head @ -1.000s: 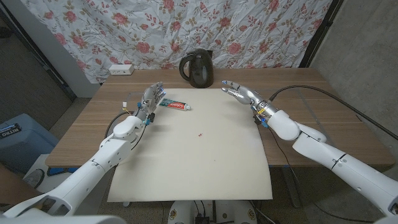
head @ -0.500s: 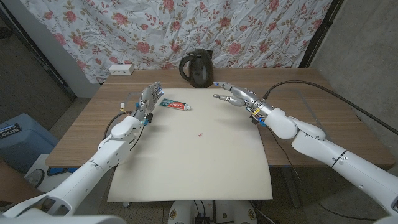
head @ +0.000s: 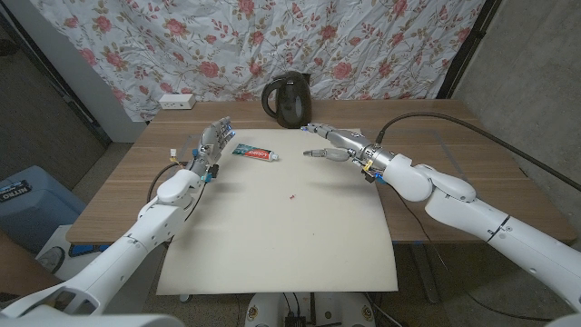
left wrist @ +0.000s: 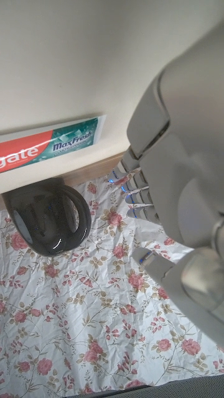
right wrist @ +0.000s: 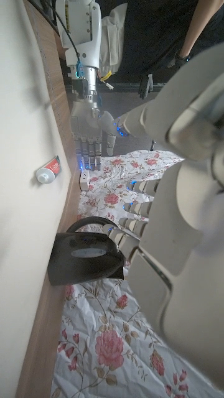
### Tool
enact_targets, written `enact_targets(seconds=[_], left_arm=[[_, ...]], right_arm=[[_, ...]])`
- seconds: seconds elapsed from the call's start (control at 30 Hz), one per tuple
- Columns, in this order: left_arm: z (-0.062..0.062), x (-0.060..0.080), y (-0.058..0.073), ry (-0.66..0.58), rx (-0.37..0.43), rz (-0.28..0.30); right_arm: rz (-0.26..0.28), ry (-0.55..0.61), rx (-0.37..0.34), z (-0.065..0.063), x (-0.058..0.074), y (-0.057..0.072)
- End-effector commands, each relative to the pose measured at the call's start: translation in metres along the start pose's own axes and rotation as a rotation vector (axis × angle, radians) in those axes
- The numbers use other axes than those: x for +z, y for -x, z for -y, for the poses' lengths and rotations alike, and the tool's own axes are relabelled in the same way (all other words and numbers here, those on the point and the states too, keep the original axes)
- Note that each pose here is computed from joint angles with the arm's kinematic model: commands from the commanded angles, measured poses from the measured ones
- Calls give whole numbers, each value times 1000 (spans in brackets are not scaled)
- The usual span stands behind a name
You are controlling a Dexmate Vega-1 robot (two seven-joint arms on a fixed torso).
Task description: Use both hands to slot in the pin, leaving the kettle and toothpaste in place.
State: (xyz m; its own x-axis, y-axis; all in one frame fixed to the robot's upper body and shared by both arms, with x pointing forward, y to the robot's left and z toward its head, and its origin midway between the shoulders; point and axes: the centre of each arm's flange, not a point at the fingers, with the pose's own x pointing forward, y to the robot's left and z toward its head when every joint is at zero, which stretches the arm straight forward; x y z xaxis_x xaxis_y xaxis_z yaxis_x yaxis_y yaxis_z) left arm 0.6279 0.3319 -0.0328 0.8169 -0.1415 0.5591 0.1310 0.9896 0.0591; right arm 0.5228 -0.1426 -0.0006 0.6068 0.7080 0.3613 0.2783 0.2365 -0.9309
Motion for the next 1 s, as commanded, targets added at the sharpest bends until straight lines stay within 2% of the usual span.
enact_targets(seconds=[0.03, 0.27, 0.5, 0.73, 0.83, 1.0], left_arm=[[-2, -2, 0, -3, -13, 4], [-3, -3, -3, -3, -23, 4], [-5, -6, -1, 3, -28, 1], [-6, -8, 1, 11, -27, -1], [-7, -8, 2, 35, -16, 19], [-10, -6, 3, 22, -16, 18]], right_arm=[[12, 76, 80, 2, 17, 0], [-4, 134, 128, 5, 26, -3], [-17, 172, 174, 5, 29, -8], [-15, 240, 203, 7, 40, -11], [-22, 260, 216, 7, 44, -13], [-41, 300, 239, 3, 51, -15]])
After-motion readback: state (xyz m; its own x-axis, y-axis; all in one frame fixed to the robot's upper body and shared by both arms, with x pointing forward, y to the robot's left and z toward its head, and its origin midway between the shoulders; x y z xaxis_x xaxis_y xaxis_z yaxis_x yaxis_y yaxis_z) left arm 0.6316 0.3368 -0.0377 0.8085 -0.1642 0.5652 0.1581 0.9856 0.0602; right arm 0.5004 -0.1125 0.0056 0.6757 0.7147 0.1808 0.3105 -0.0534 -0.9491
